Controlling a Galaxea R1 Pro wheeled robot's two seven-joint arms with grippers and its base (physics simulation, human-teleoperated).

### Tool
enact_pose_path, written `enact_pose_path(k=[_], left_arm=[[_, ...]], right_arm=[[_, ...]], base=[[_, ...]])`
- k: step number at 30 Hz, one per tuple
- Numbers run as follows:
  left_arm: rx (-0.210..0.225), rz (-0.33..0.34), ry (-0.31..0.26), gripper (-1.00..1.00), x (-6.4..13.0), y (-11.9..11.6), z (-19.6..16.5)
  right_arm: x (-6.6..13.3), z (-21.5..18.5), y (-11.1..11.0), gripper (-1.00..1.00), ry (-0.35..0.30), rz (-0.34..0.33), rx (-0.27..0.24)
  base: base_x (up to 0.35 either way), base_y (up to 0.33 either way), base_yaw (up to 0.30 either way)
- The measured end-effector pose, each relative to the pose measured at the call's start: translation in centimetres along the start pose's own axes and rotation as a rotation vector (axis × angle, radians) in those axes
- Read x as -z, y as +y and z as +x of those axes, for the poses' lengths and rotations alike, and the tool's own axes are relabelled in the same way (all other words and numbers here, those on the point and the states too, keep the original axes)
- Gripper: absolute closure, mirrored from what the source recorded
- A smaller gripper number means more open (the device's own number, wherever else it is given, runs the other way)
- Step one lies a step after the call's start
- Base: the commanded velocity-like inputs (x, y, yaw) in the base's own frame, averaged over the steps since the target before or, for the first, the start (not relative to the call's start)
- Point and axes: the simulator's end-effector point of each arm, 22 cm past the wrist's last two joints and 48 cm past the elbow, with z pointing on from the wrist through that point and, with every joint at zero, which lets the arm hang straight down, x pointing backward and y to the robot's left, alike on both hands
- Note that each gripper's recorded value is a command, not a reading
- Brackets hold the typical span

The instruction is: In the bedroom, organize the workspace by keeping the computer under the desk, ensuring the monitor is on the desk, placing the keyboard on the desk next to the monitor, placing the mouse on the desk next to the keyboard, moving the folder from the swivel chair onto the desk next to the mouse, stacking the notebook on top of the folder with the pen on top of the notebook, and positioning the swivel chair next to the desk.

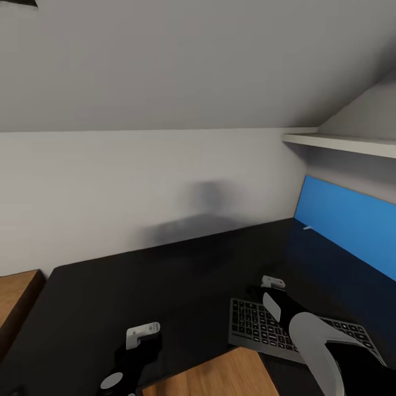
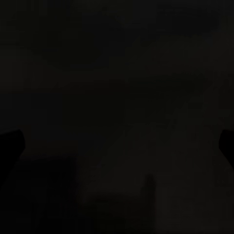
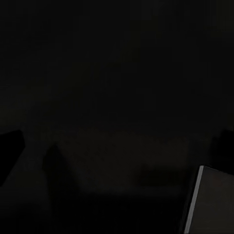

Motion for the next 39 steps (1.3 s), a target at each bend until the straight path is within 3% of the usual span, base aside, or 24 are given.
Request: enact_pose_path(k=[8,39], left_arm=[[-0.001,0.0,0.001,-1.0,-0.01,-0.01,0.03],[0.001,0.002,0.003,-1.0,-0.01,-0.09,0.06]], right_arm=[[0.02,-0.08,0.65,-1.0,0.002,-0.026,-0.018],[0.02,0.04,1.09,-1.0,0.002,-0.031,-0.012]], base=[[-0.098,0.036,0.0],[-0.108,0.014,0.0]])
